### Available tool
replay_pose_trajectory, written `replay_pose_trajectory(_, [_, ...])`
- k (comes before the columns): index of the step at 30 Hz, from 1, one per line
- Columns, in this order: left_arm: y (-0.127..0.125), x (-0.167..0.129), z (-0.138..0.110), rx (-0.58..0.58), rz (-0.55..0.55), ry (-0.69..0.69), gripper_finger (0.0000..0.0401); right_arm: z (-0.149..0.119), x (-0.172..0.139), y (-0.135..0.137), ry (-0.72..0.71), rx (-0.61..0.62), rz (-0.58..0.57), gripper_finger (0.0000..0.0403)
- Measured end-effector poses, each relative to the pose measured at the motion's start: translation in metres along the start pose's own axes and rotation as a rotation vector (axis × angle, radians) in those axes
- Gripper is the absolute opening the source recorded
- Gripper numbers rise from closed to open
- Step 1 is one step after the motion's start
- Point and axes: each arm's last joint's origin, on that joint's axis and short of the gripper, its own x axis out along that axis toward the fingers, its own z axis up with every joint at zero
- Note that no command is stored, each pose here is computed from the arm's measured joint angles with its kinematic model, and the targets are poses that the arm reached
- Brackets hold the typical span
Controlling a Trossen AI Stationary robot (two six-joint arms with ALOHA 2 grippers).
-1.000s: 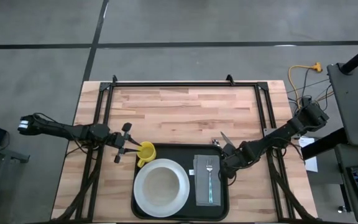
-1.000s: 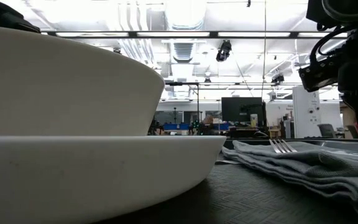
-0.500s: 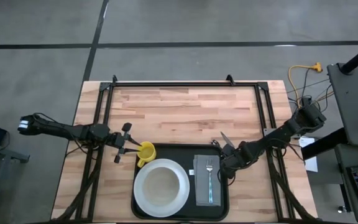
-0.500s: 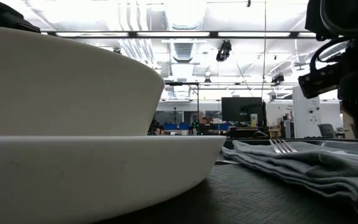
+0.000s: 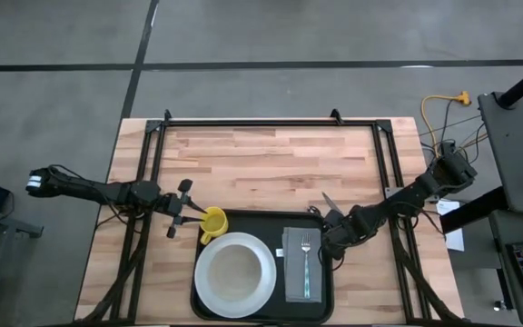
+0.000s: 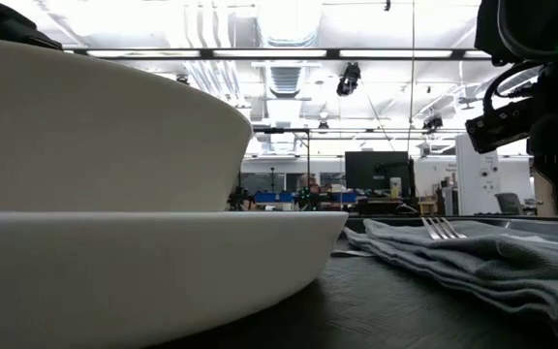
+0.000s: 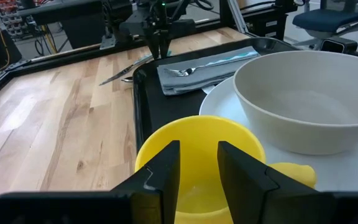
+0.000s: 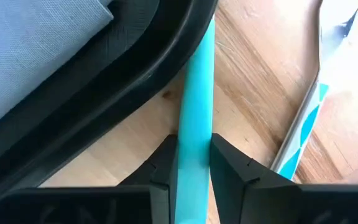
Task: Set up tray
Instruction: Put the blue spoon on the gray napkin to the right of the white plate
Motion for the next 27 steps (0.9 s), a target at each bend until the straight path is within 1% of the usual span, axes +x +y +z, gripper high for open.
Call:
replay_pose_trajectory(5, [0.0,0.0,0.0,0.0,0.0,0.0,0.0094,0.0,-0.001,0.0,-0.001,0.026,-0.006,0.0054])
replay_pose_trajectory(11, [0.0,0.0,0.0,0.0,0.0,0.0,0.0094,0.0,-0.003,-0.004,-0.002,0.06,-0.056,0.0054])
replay_pose_trajectory(15, [0.0,0.0,0.0,0.0,0.0,0.0,0.0094,0.002,-0.005,-0.005,-0.019,0.08,-0.067,0.0054])
replay_pose_trajectory(27, [0.0,0.0,0.0,0.0,0.0,0.0,0.0094,0.006,-0.029,-0.014,-0.095,0.179,0.011,0.0054])
